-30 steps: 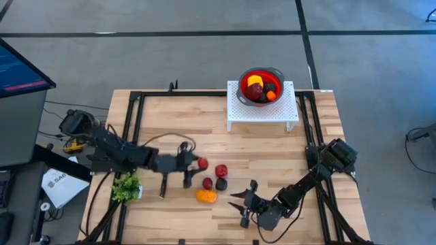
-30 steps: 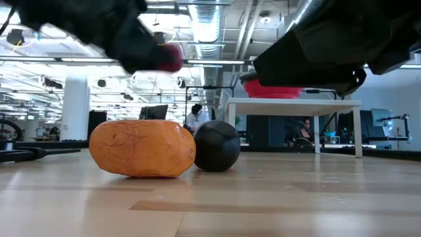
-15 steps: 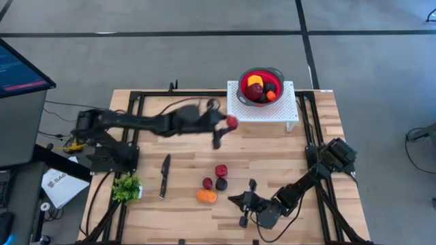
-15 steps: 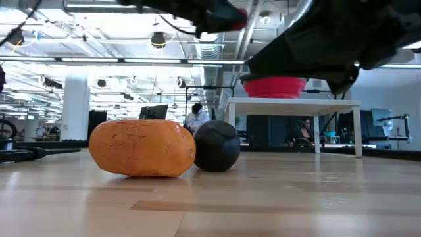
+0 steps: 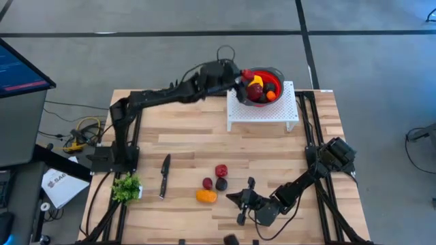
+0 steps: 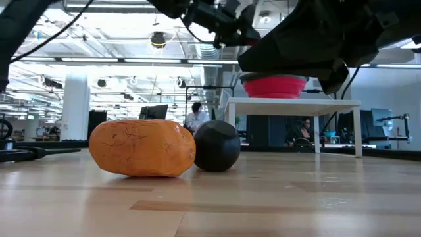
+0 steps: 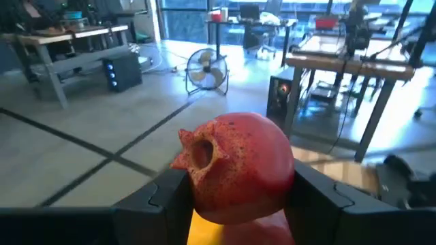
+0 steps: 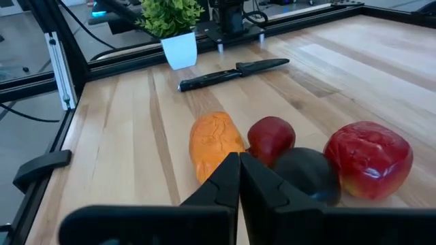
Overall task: Pick & Place Fruit
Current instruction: Put the left red pomegranate into the orange strainer bowl on the shelf, then put the red apple into the orange strainer bowl on the shelf
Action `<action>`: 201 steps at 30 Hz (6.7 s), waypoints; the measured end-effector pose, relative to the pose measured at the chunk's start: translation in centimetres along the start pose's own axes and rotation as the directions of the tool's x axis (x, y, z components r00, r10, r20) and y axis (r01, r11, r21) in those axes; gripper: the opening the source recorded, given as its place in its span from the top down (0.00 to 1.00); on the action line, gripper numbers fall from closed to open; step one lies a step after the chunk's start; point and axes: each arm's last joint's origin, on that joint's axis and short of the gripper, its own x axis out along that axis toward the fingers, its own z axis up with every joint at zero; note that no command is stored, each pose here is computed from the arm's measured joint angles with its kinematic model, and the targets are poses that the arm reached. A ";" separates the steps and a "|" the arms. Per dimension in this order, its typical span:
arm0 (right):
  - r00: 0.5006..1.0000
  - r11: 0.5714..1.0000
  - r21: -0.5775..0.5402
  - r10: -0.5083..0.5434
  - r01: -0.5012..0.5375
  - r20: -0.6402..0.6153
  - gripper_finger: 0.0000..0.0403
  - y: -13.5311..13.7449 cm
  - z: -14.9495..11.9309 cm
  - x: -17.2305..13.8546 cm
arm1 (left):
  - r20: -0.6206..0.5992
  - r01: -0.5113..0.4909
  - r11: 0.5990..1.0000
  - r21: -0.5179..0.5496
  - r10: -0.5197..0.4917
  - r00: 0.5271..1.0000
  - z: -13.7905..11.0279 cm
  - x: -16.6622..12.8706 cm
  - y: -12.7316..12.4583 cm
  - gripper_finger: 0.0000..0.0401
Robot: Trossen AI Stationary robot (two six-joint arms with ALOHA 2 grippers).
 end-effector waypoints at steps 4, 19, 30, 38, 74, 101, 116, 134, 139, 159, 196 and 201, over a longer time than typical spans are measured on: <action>1.000 1.000 -0.002 -0.007 0.007 0.001 1.00 -0.1 0.1 0.2 | -0.059 0.029 0.997 -0.076 -0.033 0.998 -1.1 2.2 2.1 0.54; 1.000 1.000 0.000 -0.012 0.012 0.003 1.00 -0.3 0.2 0.3 | -0.157 0.054 0.976 -0.209 -0.088 0.984 -5.5 5.7 5.1 0.46; 1.000 1.000 -0.001 -0.011 0.011 0.003 1.00 -0.2 0.2 0.3 | -0.152 0.056 0.979 -0.198 -0.087 0.984 -5.6 5.8 4.9 0.38; 1.000 1.000 -0.001 -0.013 0.013 0.004 1.00 -0.3 0.2 0.3 | -0.160 0.100 0.980 -0.174 -0.129 0.979 -4.5 4.8 5.0 0.37; 1.000 0.998 -0.058 0.017 -0.018 -0.024 1.00 -0.4 0.1 0.6 | -0.027 0.616 0.788 -0.010 -0.616 0.787 -16.1 -31.1 -7.4 0.99; 0.919 0.996 0.054 -0.048 0.075 -0.391 0.38 -7.2 9.3 7.2 | -0.183 0.482 0.874 -0.053 -0.483 0.856 -25.3 -30.8 -12.6 1.00; 0.848 0.956 0.151 -0.144 0.253 -0.511 0.21 -9.2 6.6 10.0 | -0.183 0.483 0.874 -0.049 -0.484 0.856 -25.3 -30.7 -12.7 1.00; 0.826 0.935 0.112 -0.235 0.335 -0.512 0.37 -9.6 5.5 10.7 | -0.177 0.484 0.874 -0.053 -0.485 0.856 -25.3 -30.7 -12.7 1.00; 0.832 0.942 0.072 -0.250 0.326 -0.495 0.41 -8.9 5.2 10.1 | -0.175 0.484 0.873 -0.054 -0.486 0.856 -25.2 -30.7 -12.7 1.00; 0.996 0.968 -0.252 -0.013 -0.008 -0.083 0.42 -5.4 18.1 -3.7 | -0.164 0.476 0.878 -0.060 -0.479 0.863 -25.1 -30.5 -12.6 1.00; 0.696 0.640 0.272 -0.672 0.718 -0.255 0.41 -39.3 25.8 -3.5 | -0.153 0.468 0.881 -0.067 -0.473 0.868 -25.0 -30.3 -12.5 1.00; 0.685 0.636 0.254 -0.673 0.728 -0.279 0.40 -39.7 25.3 -2.7 | -0.152 0.468 0.881 -0.067 -0.473 0.868 -25.0 -30.3 -12.5 1.00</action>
